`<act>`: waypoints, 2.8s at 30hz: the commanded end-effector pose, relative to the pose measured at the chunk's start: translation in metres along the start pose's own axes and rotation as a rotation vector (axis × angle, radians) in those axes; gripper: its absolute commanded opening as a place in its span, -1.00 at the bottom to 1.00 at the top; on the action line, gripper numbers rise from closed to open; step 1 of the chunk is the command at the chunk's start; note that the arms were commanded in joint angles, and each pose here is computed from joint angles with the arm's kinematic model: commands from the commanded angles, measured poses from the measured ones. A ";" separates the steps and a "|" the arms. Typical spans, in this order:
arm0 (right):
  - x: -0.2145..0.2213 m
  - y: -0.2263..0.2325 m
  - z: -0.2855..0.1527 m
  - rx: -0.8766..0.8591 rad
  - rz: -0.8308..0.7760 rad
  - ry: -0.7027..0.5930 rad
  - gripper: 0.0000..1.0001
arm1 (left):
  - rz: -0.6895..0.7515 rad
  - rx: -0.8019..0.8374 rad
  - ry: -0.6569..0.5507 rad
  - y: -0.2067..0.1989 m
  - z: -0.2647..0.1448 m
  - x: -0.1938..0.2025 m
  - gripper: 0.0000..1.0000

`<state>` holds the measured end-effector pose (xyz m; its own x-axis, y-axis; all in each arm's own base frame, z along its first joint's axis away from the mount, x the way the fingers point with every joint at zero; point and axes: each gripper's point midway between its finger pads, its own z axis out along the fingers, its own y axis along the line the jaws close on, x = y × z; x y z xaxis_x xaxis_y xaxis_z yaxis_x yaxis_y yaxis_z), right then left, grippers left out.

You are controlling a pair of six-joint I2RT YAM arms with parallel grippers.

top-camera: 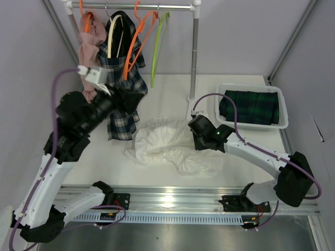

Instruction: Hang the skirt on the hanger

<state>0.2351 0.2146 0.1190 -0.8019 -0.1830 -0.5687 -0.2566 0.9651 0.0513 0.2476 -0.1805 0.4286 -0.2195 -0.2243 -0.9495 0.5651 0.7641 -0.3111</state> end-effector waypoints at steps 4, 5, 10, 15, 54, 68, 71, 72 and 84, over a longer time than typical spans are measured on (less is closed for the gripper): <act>-0.023 0.013 -0.007 -0.045 0.008 -0.058 -0.89 | 0.134 -0.311 -0.241 0.046 0.027 -0.103 0.26; -0.024 0.012 -0.007 -0.044 0.008 -0.061 -0.89 | 0.145 -0.318 -0.268 0.046 0.031 -0.115 0.27; -0.025 0.013 -0.005 -0.052 0.004 -0.056 -0.89 | 0.215 -0.326 -0.278 0.062 0.081 -0.143 0.30; -0.024 0.013 -0.004 -0.060 0.008 -0.057 -0.89 | 0.304 -0.375 -0.253 0.091 0.118 -0.152 0.30; -0.030 0.009 0.001 -0.088 0.014 -0.071 -0.90 | 0.324 -0.268 -0.082 0.145 0.192 -0.114 -0.68; -0.029 0.005 0.000 -0.087 0.017 -0.071 -0.90 | 0.339 -0.289 -0.191 0.130 0.170 -0.157 -1.00; -0.029 0.005 0.000 -0.086 0.018 -0.071 -0.90 | 0.336 -0.287 -0.179 0.128 0.166 -0.157 -1.00; -0.029 0.006 0.001 -0.088 0.015 -0.070 -0.90 | 0.336 -0.291 -0.174 0.128 0.165 -0.156 -1.00; -0.029 0.005 0.000 -0.090 0.014 -0.069 -0.91 | 0.303 -0.279 -0.178 0.117 0.138 -0.143 -1.00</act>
<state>0.2529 0.2233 0.1252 -0.7889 -0.1635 -0.5923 -0.2847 0.9515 0.1165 0.4792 -0.1500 0.4846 -0.0168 0.0010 -0.9999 0.3419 0.9397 -0.0048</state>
